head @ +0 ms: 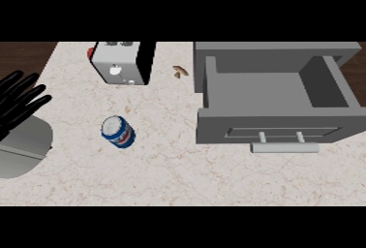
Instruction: Pick up the can, place it into the drawer and close the drawer
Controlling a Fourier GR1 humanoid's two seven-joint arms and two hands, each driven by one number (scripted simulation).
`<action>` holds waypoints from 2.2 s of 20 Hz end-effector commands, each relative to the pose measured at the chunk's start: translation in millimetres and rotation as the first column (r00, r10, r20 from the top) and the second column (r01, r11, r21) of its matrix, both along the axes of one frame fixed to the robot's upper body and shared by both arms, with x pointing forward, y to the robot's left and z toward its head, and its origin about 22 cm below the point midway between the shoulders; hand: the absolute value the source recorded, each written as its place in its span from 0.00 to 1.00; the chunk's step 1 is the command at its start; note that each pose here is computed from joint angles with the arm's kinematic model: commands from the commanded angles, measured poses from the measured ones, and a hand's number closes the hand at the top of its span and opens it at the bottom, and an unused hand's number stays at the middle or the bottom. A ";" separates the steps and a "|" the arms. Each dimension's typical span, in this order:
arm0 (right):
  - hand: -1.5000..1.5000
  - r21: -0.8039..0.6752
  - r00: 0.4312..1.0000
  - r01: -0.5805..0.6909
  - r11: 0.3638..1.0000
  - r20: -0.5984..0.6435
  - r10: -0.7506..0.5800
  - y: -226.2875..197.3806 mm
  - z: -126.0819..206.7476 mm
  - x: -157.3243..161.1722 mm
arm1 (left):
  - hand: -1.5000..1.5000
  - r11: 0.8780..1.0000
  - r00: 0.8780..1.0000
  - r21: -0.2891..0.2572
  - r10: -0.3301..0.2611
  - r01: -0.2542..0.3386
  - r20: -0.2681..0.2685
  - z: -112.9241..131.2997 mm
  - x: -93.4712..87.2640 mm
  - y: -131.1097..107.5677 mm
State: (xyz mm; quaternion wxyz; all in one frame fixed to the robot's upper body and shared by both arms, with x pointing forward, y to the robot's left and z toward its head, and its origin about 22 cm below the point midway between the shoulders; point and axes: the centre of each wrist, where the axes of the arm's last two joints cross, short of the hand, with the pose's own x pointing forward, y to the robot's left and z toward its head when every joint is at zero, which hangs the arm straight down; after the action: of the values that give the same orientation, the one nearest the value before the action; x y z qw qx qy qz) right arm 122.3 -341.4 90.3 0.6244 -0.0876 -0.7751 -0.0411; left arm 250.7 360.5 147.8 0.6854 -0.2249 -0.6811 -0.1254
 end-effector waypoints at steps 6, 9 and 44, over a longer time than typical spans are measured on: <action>0.00 -0.007 1.000 -0.001 1.000 -0.002 0.001 -4.6 5.1 -18.0 | 0.00 1.000 0.996 -0.022 0.003 -0.005 -0.084 -30.5 39.5 -14.5; 0.00 0.013 1.000 0.012 1.000 0.000 -0.012 -20.5 2.9 -22.9 | 0.00 1.000 0.996 0.008 0.011 -0.011 -0.089 -37.3 38.5 -17.4; 0.00 -0.010 1.000 -0.006 1.000 0.002 0.006 -44.7 21.2 -50.5 | 0.00 0.982 0.977 0.108 0.167 -0.153 -0.131 -206.0 60.3 -16.4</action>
State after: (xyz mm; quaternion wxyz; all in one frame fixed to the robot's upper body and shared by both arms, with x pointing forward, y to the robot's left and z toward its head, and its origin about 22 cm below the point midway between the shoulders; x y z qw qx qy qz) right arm 79.8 -379.2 105.7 0.6224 -0.0858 -0.7770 -0.0377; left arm 307.5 337.8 -48.8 0.7475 -0.1403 -0.6431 -0.0889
